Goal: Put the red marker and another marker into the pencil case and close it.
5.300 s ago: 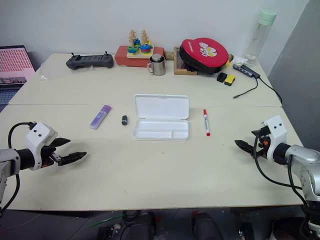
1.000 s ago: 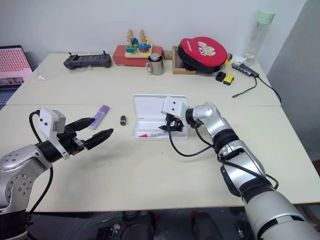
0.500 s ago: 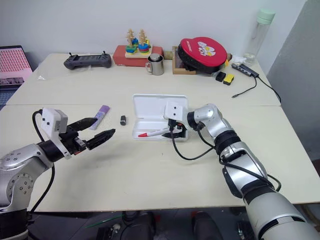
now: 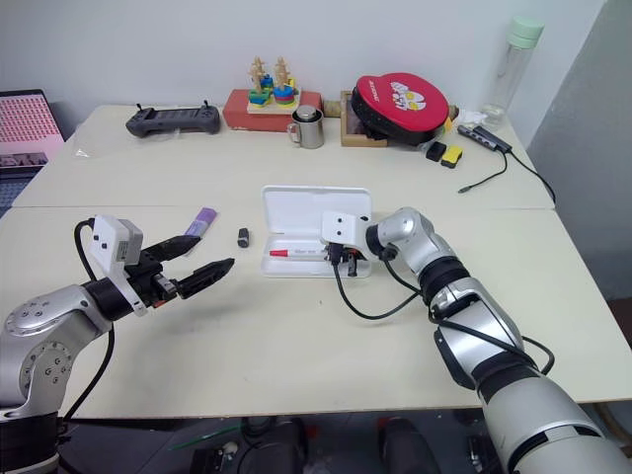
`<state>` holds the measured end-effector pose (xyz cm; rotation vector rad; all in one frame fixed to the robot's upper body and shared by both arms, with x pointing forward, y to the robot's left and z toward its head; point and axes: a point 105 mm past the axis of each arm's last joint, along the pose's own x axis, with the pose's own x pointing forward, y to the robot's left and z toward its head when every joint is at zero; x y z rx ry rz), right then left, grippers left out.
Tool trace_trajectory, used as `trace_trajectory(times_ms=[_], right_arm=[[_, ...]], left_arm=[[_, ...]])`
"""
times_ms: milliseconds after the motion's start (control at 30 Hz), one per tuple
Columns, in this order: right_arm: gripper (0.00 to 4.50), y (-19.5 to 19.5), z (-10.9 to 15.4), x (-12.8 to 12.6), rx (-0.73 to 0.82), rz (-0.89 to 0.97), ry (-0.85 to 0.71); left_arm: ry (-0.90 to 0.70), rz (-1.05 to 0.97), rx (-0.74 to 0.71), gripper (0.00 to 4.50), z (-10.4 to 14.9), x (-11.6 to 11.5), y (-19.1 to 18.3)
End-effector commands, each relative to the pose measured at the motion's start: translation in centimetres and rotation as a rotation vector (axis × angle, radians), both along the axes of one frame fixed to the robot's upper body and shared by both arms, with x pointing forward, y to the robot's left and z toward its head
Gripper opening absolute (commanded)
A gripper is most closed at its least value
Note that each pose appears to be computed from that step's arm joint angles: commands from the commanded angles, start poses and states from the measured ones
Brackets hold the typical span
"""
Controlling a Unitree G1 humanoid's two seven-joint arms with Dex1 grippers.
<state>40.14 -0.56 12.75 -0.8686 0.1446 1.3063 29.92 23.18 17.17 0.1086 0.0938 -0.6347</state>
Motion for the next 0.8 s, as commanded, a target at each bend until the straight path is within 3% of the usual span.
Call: trace_trajectory(times_ms=[33, 167, 433, 467, 667, 800], right_arm=[[0.32, 0.3, 2.6, 0.2, 0.091, 0.014, -0.01], [0.32, -0.2, 3.8, 0.9, 0.124, -0.031, -0.034], [0.32, -1.2, 3.4, 1.7, 0.082, -0.082, -0.053], [1.04, -1.1, 3.4, 1.7, 0.092, -0.088, -0.054], [2.36, -0.9, 3.9, 1.7, 0.124, -0.082, -0.051], [3.37, -0.2, 5.6, 1.4, 0.203, -0.055, -0.036]], left_arm=[[-0.045, -0.01, 0.004, 4.5, 1.0, 0.1, -0.2], [-0.046, -0.013, 0.002, 4.5, 1.0, 0.2, -0.3], [-0.055, -0.007, -0.006, 4.5, 1.2, 0.7, -0.3], [-0.058, 0.002, -0.011, 4.5, 1.2, 0.8, -0.1], [-0.119, 0.133, 0.015, 4.5, 1.7, 2.2, 2.1], [-0.135, 0.403, 0.104, 4.5, 1.3, 4.8, 6.4]])
